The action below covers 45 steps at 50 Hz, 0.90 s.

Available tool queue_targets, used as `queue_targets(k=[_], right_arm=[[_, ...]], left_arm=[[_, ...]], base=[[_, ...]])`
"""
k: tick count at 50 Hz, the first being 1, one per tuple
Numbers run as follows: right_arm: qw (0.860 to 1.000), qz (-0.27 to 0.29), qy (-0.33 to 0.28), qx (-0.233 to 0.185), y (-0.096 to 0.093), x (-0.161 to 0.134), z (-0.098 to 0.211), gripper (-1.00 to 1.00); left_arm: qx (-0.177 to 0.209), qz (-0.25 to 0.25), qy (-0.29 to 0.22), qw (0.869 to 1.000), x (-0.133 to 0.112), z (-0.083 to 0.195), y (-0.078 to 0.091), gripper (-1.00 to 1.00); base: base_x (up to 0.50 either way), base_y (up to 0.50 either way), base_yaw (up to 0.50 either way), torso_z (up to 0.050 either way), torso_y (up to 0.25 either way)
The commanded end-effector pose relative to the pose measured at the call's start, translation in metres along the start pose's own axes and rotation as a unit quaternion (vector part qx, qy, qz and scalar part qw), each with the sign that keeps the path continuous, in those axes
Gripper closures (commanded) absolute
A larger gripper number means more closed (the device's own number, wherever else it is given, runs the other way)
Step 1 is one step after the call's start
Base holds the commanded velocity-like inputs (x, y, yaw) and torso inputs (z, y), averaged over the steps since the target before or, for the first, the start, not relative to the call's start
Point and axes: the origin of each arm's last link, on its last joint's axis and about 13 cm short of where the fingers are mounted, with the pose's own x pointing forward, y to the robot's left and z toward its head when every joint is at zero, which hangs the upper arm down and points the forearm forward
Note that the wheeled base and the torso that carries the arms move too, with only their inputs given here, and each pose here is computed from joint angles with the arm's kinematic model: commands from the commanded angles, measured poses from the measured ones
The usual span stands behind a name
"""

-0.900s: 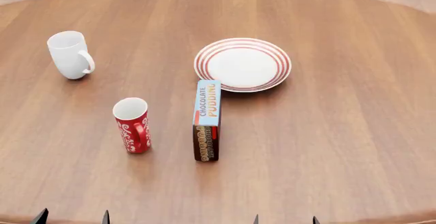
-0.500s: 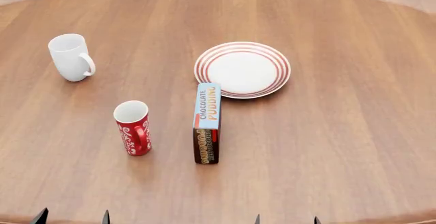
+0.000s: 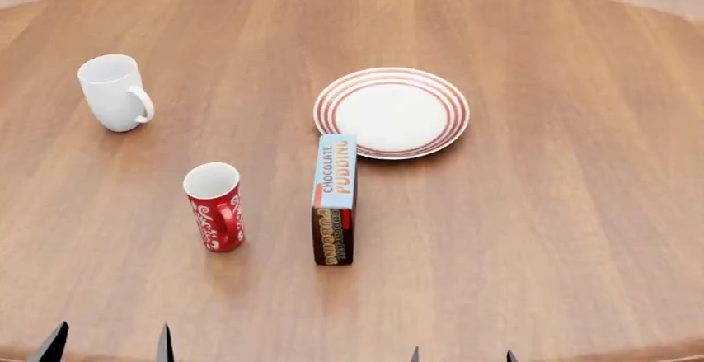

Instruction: Pick up the red mug and put it on the plate

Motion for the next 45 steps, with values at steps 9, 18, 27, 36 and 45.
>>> queue_targets(k=[9, 18, 27, 36, 45], right_arm=[[1.0, 0.003, -0.002, 0.003, -0.0002, 0.0008, -0.0005, -1.0], [1.0, 0.004, -0.002, 0.004, -0.0002, 0.0012, -0.0006, -1.0], [1.0, 0.004, -0.003, 0.006, -0.0007, 0.0005, 0.0001, -1.0], [1.0, 0.005, -0.002, 0.006, -0.0006, -0.0001, 0.0001, -1.0], [1.0, 0.005, -0.001, 0.015, -0.0011, -0.0005, 0.0011, -1.0]], left_arm=[[0.008, -0.009, -0.084, 0.996, 0.003, 0.0, 0.0002, -1.0], [0.014, -0.013, -0.116, 0.993, 0.0042, 0.0, 0.0004, -1.0], [0.026, -0.015, -0.159, 0.987, 0.0058, 0.0004, 0.0007, -1.0], [0.025, -0.002, -0.187, 0.982, 0.0068, 0.0006, 0.0006, -1.0], [0.022, 0.008, -0.201, 0.979, 0.0073, 0.0007, 0.0006, -1.0]], base=[[0.0, 0.0, 0.0, 0.0, 0.0], [0.0, 0.0, 0.0, 0.0, 0.0], [0.0, 0.0, 0.0, 0.0, 0.0], [0.0, 0.0, 0.0, 0.0, 0.0], [0.0, 0.0, 0.0, 0.0, 0.0]])
